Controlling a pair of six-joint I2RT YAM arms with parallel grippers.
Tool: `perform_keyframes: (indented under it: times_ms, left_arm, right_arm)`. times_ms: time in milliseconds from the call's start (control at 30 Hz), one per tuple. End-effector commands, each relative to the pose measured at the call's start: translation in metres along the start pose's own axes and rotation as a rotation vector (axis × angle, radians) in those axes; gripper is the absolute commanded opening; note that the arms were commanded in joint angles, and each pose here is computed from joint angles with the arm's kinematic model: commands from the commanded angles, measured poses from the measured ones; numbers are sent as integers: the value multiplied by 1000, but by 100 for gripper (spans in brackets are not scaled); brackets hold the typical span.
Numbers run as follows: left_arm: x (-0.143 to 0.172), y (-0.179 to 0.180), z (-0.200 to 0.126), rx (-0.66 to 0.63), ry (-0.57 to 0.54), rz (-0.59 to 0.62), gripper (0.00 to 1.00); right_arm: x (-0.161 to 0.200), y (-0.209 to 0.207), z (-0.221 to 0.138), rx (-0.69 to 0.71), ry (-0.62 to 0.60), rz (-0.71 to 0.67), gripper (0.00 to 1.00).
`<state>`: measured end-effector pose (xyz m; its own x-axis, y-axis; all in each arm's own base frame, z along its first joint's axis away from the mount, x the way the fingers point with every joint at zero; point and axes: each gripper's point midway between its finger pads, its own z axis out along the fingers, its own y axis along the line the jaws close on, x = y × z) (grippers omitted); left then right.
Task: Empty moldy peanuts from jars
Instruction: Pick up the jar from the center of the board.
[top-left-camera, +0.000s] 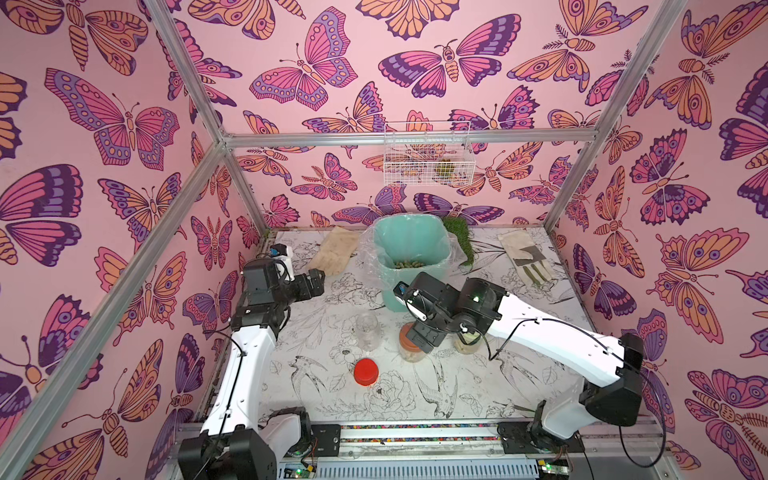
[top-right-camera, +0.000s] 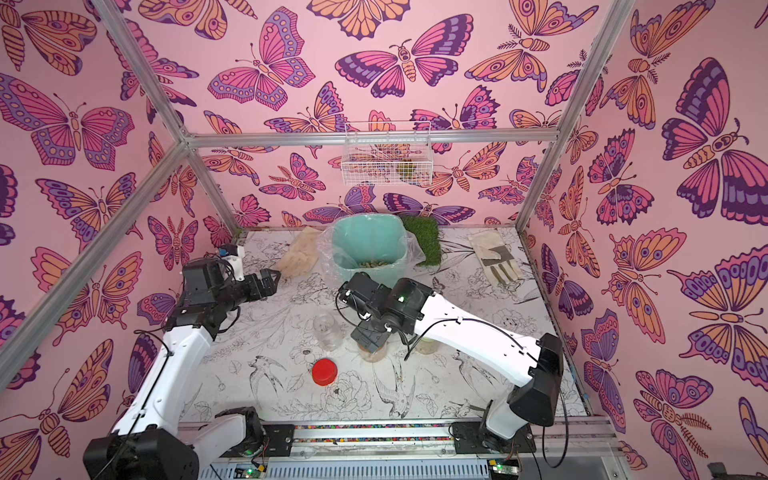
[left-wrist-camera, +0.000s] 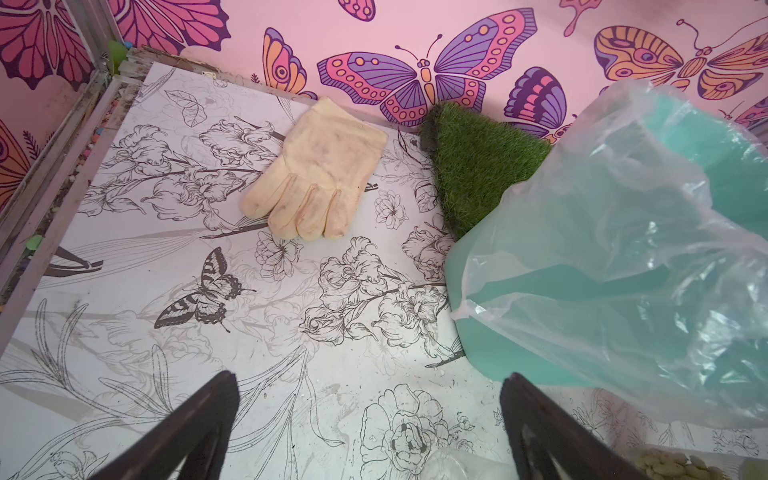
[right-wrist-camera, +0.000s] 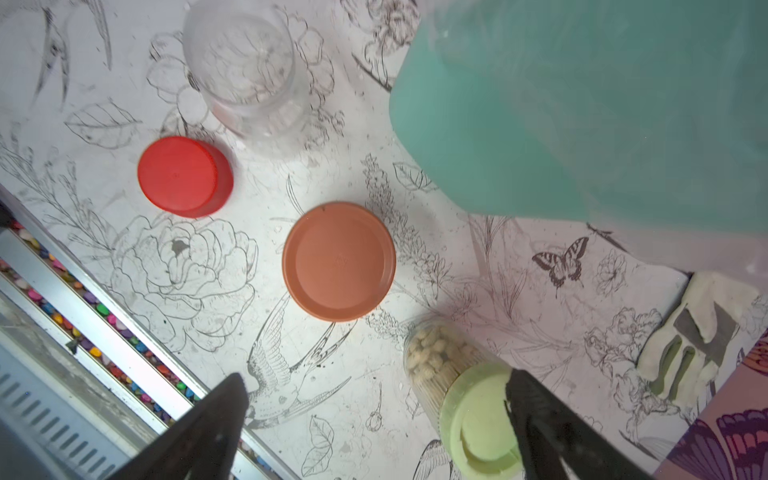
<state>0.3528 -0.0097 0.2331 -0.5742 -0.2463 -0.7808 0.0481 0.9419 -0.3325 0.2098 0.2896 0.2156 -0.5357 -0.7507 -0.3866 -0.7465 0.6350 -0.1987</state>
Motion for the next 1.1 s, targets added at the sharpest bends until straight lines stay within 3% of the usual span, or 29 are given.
perform_keyframes:
  times_ms: [0,367,933,1067]
  left_arm:
    - [-2,-7,-5,37,-10,19,100]
    - [6,-7,-2,51,9,30,100]
    - [5,-8,1,60,13,42,100]
    - [4,-11,1,74,14,43,100]
  right_arm:
    - [9,6,17,1,46,42,99]
    - [2,28,66,-65,132,75,99]
    - [7,32,104,-136,189,143,100]
    - [9,35,110,-149,213,140,96]
